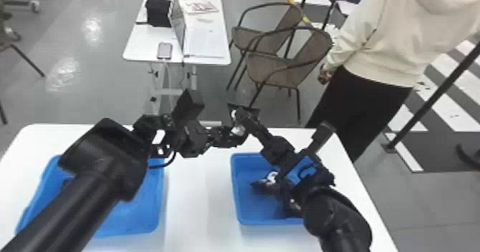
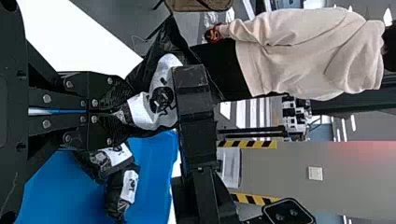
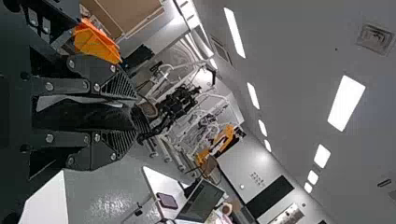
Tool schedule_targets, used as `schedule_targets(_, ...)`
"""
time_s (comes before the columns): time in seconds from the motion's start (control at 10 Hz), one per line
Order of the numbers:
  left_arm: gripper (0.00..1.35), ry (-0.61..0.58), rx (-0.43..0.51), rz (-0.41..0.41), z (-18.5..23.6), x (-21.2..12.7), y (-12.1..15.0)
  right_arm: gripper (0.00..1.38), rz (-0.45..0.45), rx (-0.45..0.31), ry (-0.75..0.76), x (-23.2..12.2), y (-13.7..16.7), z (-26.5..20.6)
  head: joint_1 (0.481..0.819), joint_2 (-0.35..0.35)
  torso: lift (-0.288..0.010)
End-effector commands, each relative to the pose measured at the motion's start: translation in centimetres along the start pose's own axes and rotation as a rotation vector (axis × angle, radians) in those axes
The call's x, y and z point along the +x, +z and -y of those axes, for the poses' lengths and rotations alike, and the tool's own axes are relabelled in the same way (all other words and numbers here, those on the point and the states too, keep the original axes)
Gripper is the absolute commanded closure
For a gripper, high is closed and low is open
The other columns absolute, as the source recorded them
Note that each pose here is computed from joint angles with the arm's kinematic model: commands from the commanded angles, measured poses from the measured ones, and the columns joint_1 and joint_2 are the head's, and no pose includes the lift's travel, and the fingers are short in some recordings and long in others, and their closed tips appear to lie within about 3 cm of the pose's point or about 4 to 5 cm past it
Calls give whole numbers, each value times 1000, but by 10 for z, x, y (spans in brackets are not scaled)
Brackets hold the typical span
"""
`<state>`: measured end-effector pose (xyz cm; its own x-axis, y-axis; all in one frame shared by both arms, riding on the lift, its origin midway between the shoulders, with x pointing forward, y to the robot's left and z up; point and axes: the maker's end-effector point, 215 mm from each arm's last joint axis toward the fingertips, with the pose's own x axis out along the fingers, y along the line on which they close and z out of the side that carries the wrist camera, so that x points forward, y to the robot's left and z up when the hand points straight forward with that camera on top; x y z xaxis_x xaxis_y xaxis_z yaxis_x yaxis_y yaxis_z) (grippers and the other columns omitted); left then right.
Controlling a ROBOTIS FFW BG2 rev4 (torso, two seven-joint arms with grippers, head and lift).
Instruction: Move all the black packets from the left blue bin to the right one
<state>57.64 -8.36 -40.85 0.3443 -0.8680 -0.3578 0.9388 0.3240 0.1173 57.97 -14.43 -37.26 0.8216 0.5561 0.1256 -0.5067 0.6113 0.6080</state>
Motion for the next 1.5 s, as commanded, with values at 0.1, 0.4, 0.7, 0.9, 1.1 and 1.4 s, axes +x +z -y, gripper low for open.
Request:
schedule_targets(0.1,791,41,-48,34,-5,-3,-3,1288,13,8,0,0,0,-1,695,-210,0)
schedule_targets(0.4,85,98,-170,41,-14,-29,-40,1288,61,16,-77,-22,19,35,695,-206,0)
schedule_targets(0.7,-2,277,-314,63,-40,-105,-92,1288,52,24,-247,-76,11,104,695,-209,0)
schedule_targets(0.9,-2,362,-409,69,-39,-156,-127,1286,14,57,-358,-111,-15,143,695,-190,0)
schedule_targets(1.1,110,402,-465,54,-31,-186,-149,1090,2,98,-440,-140,-32,170,695,-169,0)
schedule_targets(1.4,110,434,-513,36,-25,-207,-165,133,38,109,-478,-158,-27,182,695,-163,0)
